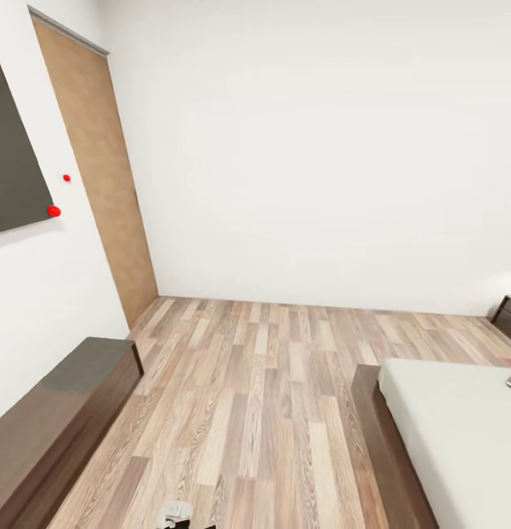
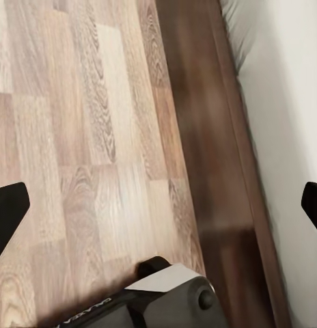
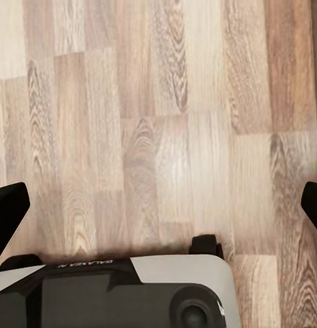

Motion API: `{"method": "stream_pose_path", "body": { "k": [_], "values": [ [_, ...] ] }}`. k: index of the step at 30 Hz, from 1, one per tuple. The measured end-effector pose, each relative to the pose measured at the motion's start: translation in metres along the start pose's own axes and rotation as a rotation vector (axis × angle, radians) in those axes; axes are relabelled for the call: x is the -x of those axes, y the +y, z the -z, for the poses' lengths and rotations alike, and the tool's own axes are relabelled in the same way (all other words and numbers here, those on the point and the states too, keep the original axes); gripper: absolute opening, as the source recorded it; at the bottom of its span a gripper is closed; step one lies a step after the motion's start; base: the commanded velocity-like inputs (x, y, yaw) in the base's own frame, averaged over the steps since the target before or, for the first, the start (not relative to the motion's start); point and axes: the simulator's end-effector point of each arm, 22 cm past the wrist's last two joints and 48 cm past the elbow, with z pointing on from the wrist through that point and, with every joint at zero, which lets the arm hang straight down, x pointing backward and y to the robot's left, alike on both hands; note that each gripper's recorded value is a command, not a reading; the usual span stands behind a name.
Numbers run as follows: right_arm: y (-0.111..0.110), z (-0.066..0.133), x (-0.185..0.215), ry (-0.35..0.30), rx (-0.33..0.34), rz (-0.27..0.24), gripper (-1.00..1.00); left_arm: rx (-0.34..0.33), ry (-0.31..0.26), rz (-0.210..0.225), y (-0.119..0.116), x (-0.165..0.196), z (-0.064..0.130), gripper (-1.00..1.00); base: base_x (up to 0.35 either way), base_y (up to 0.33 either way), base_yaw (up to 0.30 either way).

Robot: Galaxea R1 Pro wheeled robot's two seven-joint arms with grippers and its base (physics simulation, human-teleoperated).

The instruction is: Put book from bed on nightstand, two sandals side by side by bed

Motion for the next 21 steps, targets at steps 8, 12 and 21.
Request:
{"method": "stream_pose_path", "body": {
  "k": [8, 12, 21],
  "values": [
    [0.0007, 0.0006, 0.0020, -0.005, 0.002, 0.000, 1.00, 0.000, -0.005, -0.002, -0.0005, 0.0023, 0.0005, 1.00, 0.274, 0.000, -0.110],
    [0.0008, 0.0006, 0.0020, -0.005, 0.002, 0.001, 1.00, 0.001, -0.006, -0.002, 0.0001, 0.0026, 0.0008, 1.00, 0.260, 0.000, -0.007],
    [0.0020, 0.0001, -0.0054, 0.010, 0.001, -0.001, 1.00, -0.001, -0.006, -0.003, -0.0014, 0.0029, 0.0000, 1.00, 0.287, 0.000, -0.001]
  ]
}}
